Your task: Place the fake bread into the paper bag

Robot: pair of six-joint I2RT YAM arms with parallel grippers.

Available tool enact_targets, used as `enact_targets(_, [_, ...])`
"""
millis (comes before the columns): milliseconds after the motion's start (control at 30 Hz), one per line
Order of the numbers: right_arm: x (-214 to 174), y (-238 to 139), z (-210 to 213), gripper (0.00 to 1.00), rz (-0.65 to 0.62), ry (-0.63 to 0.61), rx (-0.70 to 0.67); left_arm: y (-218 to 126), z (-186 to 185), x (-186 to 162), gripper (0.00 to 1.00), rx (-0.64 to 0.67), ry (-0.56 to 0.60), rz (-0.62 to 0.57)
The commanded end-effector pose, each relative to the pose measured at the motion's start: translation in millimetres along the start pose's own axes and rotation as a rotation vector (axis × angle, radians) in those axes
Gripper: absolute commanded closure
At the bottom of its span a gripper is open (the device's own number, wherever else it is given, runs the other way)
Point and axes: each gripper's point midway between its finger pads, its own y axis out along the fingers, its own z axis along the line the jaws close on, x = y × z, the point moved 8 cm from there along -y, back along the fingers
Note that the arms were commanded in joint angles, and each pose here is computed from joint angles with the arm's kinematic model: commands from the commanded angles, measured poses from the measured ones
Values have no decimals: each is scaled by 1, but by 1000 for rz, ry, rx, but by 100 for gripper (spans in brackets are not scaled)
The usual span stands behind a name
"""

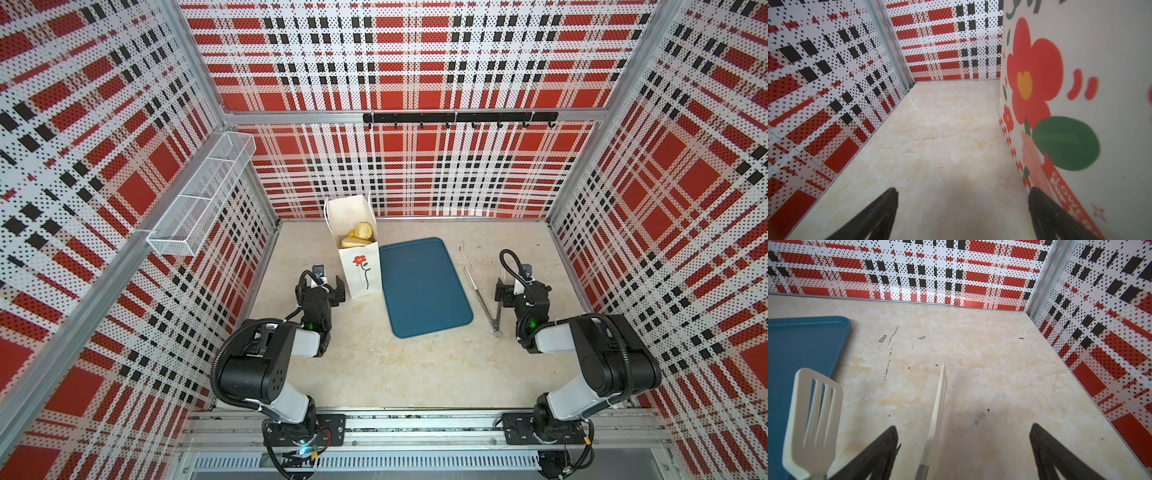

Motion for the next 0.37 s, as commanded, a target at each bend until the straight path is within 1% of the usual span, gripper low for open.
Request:
enact_targets(0, [11, 1, -1, 0, -54, 13, 3, 2, -2, 6, 0, -9, -5, -37])
enact_targets(333, [11, 1, -1, 0, -53, 13, 2, 3, -1, 7, 1, -14, -7, -32])
